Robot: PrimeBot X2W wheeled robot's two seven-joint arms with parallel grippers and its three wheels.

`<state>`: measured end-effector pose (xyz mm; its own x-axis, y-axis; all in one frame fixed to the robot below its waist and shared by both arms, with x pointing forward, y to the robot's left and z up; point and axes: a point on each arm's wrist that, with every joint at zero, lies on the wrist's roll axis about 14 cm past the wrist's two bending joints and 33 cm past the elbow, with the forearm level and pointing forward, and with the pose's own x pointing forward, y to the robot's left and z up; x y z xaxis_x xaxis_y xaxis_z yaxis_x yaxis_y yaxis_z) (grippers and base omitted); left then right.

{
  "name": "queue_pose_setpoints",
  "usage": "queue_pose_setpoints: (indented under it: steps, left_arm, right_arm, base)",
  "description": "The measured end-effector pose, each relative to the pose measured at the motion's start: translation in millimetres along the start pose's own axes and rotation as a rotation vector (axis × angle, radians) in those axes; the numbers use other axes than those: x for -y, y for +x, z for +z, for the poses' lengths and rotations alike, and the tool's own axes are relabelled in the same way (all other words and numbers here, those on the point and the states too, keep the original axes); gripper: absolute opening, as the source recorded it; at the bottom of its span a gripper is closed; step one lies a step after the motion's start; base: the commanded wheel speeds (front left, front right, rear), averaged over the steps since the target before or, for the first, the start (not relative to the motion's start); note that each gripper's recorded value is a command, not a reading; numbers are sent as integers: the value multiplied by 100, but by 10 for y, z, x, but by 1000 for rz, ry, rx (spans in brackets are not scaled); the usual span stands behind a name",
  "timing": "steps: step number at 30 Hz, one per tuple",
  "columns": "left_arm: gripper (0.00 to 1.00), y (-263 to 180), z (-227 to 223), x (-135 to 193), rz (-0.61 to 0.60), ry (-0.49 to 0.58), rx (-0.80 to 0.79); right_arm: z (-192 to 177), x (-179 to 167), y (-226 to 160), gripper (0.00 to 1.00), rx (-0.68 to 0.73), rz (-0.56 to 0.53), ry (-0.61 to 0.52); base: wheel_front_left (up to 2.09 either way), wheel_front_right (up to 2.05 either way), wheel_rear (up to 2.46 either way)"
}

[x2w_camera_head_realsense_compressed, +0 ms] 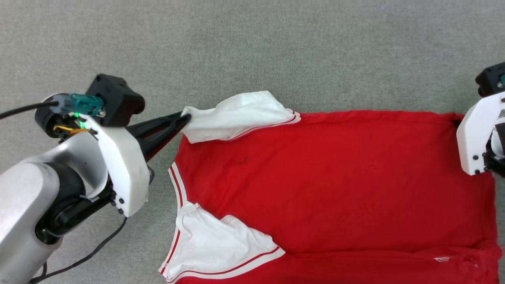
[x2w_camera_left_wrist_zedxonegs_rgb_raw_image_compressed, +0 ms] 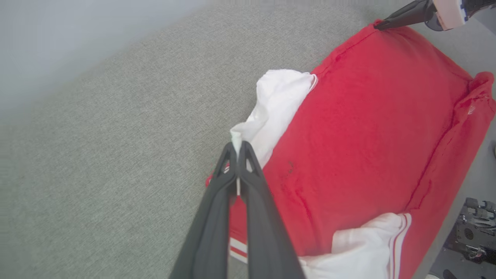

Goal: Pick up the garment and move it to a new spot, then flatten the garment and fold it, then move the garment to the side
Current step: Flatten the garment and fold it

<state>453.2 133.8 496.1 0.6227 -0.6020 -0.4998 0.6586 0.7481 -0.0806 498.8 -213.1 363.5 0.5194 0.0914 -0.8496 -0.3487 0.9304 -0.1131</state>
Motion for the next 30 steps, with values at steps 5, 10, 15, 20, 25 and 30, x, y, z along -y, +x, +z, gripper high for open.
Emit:
queue_pose_setpoints:
  steps: [5,10,15,20,25,30]
  left_arm:
    - [0,-146,68,-26,42,-10,48]
    - [0,-361,80,53,74,-51,92]
    - [0,-587,-55,245,91,-100,109]
    - [0,-737,-281,544,70,-171,104]
    - [0,-889,-631,630,118,-225,58]
    - [0,-949,-1066,793,110,-301,-29]
  right_arm:
    - [68,-8,-222,0,86,4,31]
    - [107,24,-560,0,185,0,73]
    - [-34,-69,-880,0,242,24,108]
    - [-333,-54,-1146,0,256,5,132]
    - [-676,-186,-1266,0,230,16,138]
    - [-1009,-332,-1259,0,161,42,141]
  base:
    - [0,0,0]
    - [0,0,0]
    - [0,0,0]
    - [0,0,0]
    - [0,0,0]
    - [0,0,0]
